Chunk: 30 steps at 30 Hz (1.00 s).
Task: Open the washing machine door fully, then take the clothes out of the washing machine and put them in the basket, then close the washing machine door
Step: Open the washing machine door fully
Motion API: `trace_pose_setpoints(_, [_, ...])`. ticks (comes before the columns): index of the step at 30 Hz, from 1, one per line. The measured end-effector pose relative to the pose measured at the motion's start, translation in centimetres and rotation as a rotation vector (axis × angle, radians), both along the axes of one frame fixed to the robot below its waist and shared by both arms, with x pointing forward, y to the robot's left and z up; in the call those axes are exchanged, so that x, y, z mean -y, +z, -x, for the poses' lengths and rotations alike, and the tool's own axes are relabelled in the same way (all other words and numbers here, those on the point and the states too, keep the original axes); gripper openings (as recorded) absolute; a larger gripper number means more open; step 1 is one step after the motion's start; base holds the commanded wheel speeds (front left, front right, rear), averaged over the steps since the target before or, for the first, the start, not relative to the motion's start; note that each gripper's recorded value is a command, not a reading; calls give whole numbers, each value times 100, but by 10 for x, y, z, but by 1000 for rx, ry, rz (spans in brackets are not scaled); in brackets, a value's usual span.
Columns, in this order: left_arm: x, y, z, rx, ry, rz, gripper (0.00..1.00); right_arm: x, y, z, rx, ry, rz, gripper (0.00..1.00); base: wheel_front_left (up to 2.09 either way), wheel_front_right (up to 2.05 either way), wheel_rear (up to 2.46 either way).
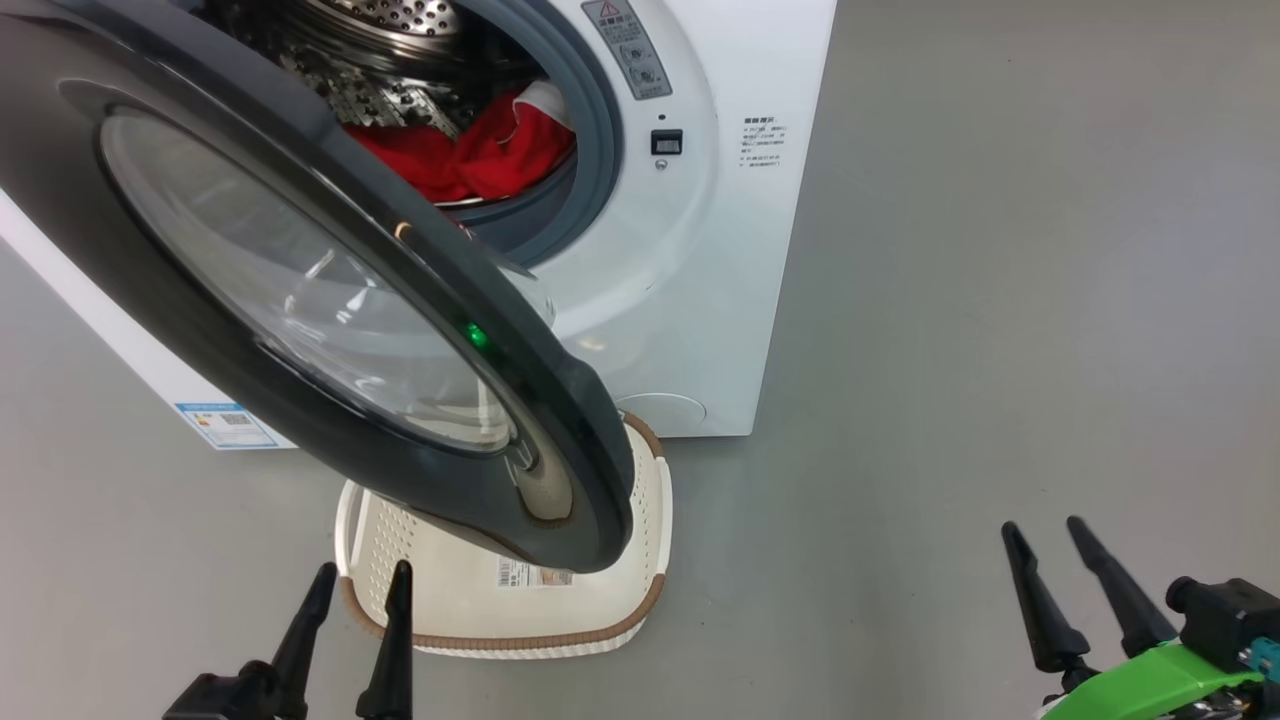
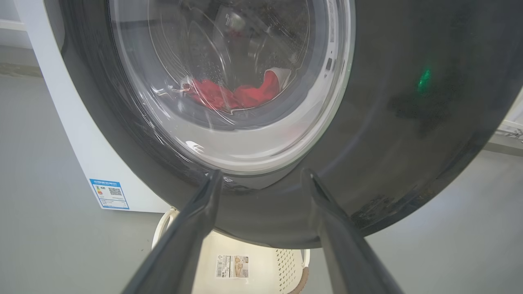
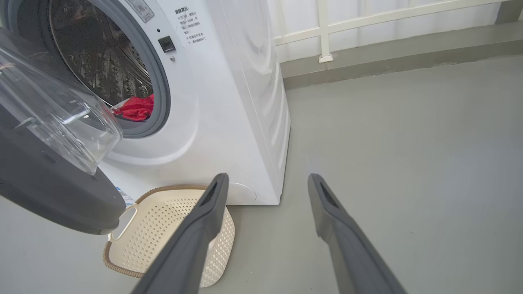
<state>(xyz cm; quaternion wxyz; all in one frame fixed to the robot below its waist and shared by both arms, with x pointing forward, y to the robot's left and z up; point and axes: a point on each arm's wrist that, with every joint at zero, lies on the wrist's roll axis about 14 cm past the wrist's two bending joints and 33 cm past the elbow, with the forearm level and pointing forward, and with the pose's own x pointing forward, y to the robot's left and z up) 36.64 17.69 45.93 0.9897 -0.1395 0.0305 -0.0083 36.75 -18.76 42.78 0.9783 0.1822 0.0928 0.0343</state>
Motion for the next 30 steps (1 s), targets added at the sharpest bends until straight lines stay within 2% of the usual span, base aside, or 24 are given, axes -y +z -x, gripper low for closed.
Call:
trace_pose_setpoints(5, [0, 3, 1, 8, 0, -3, 100, 8, 18, 1, 68, -53, 36, 100, 0, 0, 0])
trace_pose_setpoints(15, [0, 7, 4, 22, -3, -15, 100, 17, 16, 18, 60, -104, 72, 100, 0, 0, 0])
trace_pose_setpoints(30, [1, 4, 8, 10, -6, -14, 100, 11, 18, 16, 68, -86, 83, 100, 0, 0, 0])
